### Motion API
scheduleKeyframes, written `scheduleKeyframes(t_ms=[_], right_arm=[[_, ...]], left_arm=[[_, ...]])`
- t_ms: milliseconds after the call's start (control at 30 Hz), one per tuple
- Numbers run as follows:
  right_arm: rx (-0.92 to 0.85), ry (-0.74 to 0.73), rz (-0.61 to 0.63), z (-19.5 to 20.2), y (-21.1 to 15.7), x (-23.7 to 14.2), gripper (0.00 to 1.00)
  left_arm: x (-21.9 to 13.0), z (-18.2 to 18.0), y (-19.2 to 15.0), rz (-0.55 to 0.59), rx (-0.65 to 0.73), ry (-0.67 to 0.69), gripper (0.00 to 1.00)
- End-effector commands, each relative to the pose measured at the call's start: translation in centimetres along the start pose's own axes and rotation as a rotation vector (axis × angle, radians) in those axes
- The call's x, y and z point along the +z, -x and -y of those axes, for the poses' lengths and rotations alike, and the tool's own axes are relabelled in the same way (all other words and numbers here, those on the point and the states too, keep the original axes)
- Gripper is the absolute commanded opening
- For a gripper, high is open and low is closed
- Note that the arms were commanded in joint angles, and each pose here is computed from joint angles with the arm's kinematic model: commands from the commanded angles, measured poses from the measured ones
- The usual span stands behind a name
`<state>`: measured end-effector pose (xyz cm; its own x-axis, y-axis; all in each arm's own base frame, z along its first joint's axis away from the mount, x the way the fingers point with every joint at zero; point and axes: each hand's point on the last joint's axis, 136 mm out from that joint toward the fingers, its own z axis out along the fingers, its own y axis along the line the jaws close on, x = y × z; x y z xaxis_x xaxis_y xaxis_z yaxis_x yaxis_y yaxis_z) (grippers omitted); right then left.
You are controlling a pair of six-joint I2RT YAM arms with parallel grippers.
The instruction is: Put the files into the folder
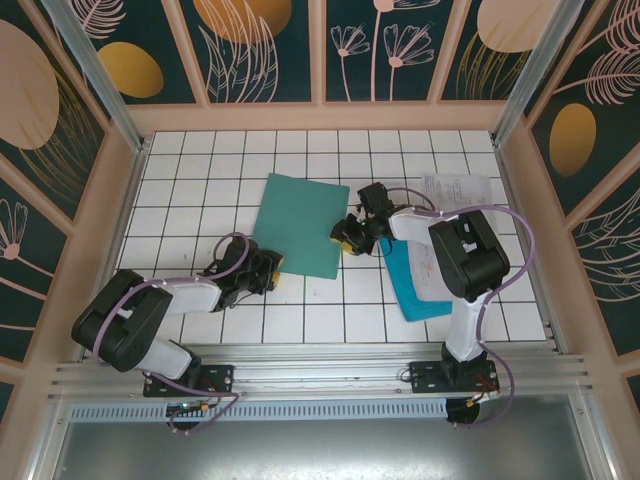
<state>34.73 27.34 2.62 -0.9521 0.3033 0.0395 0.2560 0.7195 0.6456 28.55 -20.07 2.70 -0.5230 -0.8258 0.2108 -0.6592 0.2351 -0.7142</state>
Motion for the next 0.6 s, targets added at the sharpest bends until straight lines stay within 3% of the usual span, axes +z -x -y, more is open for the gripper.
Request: scheduleKeyframes(t_ms=[0, 567], right_arm=[[0.017, -0.106, -0.023, 2.8, -0.9, 1.2, 0.41], [0.018, -0.093, -0.038, 2.6, -1.0, 1.4, 0.41]], left_arm=[[0.6, 1.2, 0.8, 0.036, 0.018, -0.028, 0.42], [1.8, 1.9, 0.1, -0.008, 0.033, -0.042, 0.4]])
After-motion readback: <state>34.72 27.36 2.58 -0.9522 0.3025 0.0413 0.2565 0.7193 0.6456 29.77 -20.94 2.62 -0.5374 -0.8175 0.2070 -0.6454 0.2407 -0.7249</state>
